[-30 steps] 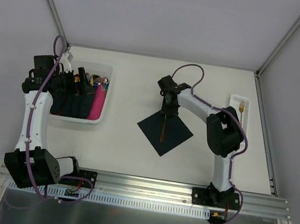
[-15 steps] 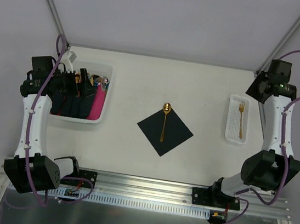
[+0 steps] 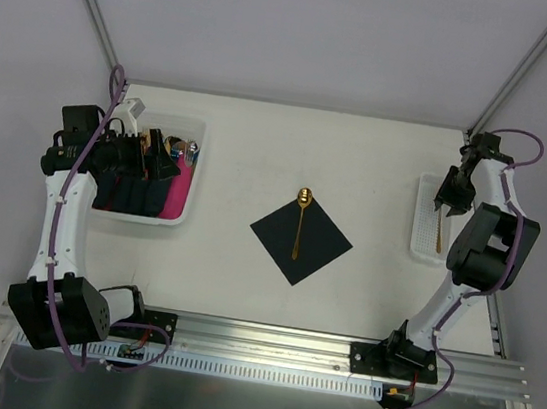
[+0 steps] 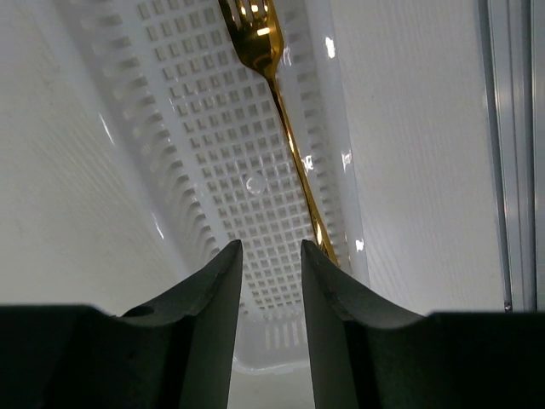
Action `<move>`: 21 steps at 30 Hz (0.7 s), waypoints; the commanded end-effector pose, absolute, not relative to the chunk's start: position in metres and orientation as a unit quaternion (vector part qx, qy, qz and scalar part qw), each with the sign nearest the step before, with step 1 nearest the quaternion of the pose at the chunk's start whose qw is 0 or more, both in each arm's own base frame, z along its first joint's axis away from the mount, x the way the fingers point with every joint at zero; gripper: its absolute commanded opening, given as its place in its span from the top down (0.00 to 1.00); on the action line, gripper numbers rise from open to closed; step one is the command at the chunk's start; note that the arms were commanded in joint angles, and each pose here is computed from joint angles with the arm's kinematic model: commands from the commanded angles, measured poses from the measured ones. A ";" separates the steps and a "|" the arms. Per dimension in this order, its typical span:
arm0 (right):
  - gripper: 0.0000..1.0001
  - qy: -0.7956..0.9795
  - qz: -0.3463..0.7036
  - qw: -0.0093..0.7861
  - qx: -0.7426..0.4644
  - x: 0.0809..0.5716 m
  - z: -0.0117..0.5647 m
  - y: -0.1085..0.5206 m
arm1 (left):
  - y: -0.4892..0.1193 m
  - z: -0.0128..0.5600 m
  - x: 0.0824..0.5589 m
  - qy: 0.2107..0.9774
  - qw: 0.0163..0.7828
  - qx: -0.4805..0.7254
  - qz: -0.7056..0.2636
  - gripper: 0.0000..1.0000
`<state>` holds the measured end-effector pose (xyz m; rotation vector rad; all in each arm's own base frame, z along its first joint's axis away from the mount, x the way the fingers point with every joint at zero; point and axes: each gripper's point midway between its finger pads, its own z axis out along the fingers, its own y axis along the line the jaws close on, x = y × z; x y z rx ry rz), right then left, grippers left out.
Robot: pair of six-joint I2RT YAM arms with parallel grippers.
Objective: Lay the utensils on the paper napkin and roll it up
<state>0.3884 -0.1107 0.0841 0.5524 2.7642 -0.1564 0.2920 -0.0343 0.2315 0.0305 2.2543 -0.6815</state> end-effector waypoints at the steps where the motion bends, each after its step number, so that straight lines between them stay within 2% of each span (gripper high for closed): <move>1: 0.64 0.965 -0.059 0.187 0.173 0.410 0.099 -0.119 | -0.035 0.233 0.296 0.877 0.393 0.030 -0.275 0.01; 18: 0.64 0.969 -0.104 0.155 0.159 0.424 0.066 -0.139 | -0.035 0.232 0.298 0.877 0.391 0.031 -0.279 0.01; 21: 0.61 0.970 -0.117 0.146 0.156 0.424 0.059 -0.141 | -0.036 0.238 0.297 0.873 0.398 0.035 -0.281 0.01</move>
